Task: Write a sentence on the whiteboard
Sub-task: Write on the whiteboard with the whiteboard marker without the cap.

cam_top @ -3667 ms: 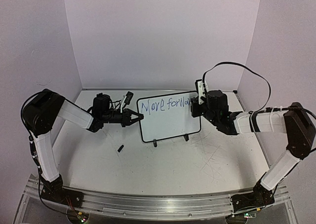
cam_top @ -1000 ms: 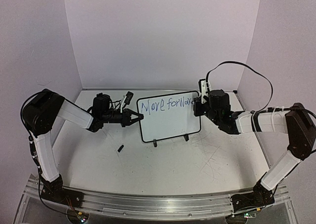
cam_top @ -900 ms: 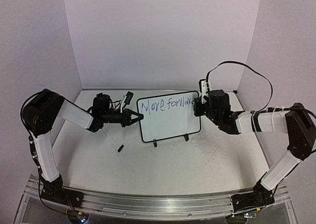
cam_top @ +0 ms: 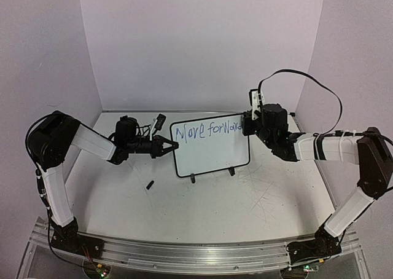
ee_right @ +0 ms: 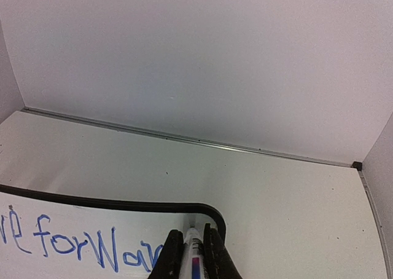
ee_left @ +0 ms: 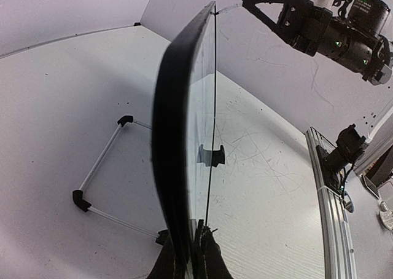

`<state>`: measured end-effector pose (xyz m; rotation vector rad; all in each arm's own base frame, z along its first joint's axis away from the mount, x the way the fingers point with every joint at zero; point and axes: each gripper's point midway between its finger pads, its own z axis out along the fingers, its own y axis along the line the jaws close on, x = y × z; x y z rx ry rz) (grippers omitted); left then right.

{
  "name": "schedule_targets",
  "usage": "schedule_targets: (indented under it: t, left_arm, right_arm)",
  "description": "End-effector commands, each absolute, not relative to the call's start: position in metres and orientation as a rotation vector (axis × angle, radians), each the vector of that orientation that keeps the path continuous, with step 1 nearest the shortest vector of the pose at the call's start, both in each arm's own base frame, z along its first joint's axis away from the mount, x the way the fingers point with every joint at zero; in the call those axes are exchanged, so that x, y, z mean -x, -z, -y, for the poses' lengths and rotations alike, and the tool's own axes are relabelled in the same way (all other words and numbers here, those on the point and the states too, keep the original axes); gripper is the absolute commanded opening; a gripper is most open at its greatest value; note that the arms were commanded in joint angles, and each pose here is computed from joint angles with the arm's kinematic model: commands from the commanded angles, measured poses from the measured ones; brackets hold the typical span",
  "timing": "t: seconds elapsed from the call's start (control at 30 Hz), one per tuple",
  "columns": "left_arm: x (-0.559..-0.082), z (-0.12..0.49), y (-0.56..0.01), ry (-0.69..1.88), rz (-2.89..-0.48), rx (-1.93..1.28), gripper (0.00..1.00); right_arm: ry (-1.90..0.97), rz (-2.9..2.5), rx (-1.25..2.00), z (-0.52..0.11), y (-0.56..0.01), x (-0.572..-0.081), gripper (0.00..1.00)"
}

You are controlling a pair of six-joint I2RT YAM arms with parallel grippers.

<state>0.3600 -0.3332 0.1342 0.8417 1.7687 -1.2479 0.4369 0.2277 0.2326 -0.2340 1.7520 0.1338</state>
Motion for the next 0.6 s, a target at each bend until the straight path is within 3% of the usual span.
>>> schedule_targets:
  t: [0.0,0.4,0.57]
  left_arm:
    - [-0.378,0.322,-0.119,1.082,-1.815,-0.825,0.00]
    - [-0.378,0.322,-0.118,1.083,-1.819,-0.824,0.00]
    - [-0.379,0.322,-0.118,1.082,-1.820,-0.823,0.00]
  right_arm:
    - [-0.172,-1.745,0.207,-0.228,-0.234,-0.437,0.00]
    - [-0.151,-1.825,0.195,-0.216,-0.201,-0.424,0.00]
    - [-0.163,-1.768,0.189,-0.213,-0.229,-0.419,0.00]
